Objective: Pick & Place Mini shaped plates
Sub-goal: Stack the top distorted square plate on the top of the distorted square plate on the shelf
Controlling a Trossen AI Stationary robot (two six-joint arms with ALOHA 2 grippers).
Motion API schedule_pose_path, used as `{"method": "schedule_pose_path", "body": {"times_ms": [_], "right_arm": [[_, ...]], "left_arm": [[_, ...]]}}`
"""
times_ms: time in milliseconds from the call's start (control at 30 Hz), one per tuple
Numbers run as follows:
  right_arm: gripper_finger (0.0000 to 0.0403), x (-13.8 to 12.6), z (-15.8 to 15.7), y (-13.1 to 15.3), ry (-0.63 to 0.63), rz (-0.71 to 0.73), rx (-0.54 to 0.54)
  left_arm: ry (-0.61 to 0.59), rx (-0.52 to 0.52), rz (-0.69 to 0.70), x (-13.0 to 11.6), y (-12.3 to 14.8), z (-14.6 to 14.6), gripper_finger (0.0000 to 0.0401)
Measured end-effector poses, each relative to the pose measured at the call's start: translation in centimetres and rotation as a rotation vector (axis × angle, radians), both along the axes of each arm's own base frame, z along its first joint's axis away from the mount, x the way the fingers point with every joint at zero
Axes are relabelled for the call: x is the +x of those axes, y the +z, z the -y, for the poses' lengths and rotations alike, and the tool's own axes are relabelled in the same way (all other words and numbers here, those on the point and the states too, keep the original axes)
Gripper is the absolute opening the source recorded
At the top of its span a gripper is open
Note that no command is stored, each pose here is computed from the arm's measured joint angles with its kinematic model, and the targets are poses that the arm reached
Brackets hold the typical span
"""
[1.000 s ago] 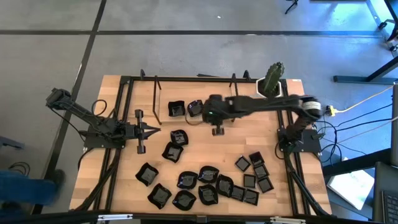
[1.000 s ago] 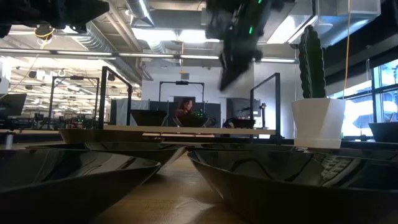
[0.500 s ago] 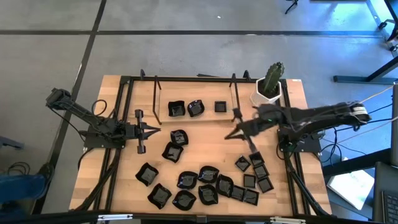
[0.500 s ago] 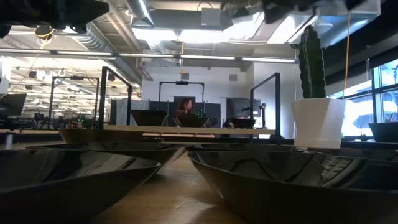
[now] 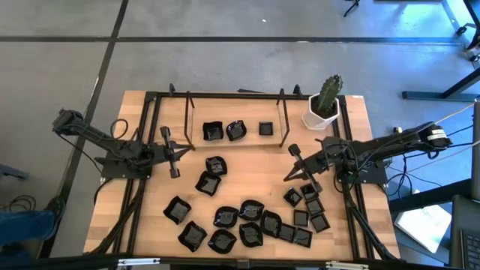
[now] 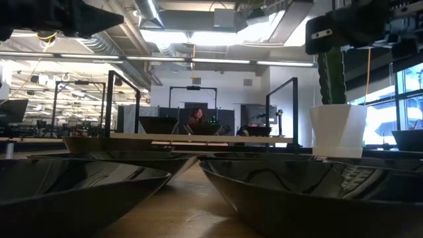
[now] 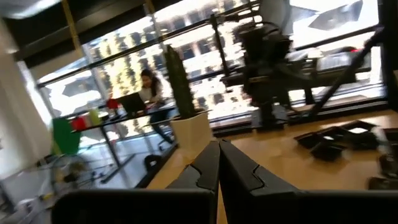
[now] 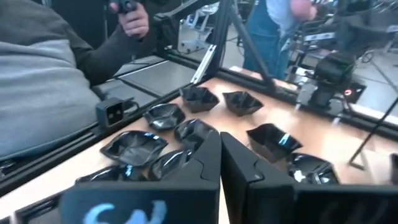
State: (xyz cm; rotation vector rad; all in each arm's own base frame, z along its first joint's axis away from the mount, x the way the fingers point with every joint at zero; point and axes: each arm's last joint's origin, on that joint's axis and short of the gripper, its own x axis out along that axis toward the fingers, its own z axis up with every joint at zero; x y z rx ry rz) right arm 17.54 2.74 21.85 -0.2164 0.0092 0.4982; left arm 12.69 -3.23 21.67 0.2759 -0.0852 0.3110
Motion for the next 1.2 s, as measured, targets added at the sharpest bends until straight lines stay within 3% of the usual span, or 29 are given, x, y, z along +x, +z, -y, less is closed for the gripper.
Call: {"method": "schedule_pose_path", "body": {"times_ms": [133, 333, 433, 600, 700, 900, 1000, 1133, 1200], "right_arm": [[0.0004, -0.1, 0.0, -0.1, 0.01, -0.007, 0.026], [0.0004, -0.1, 0.2, -0.7, 0.004, -0.037, -0.051], [0.0004, 0.1, 0.5, -0.2, -0.017, -0.011, -0.052], [0.0004, 0.2, 0.8, 0.3, -0.035, 0.007, -0.057], [0.0005, 0.2, 0.9, 0.2, -0.036, -0.014, -0.053], [0.0005, 0.1, 0.9, -0.2, -0.037, -0.068, -0.035], [0.0005, 0.1, 0.9, -0.2, -0.038, -0.073, -0.023], [0.0005, 0.2, 0.9, -0.2, -0.039, -0.071, -0.014], [0.0005, 0.2, 0.9, -0.2, -0.039, -0.072, -0.011]], "left_arm": [[0.046, -0.066, 0.015, 0.0, 0.0, -0.4, 0.0004], [-0.066, -0.134, 0.045, 0.1, 0.0, 0.0, 0.0006], [-0.012, -0.219, 0.063, 0.1, 0.8, 0.0, 0.0002], [-0.027, -0.293, -0.085, 0.8, 1.3, 1.1, 0.0003], [-0.037, -0.327, -0.12, 2.0, 3.3, 2.5, 0.0002], [-0.038, -0.247, -0.4, 5.9, 8.0, 6.4, 0.0005], [-0.037, -0.216, -0.62, 7.7, 10.4, 8.4, 0.0005], [0.055, -0.216, -0.878, 10.3, 12.6, 10.4, 0.001], [0.099, -0.149, -0.986, 11.5, 12.8, 11.3, 0.0016]]}}
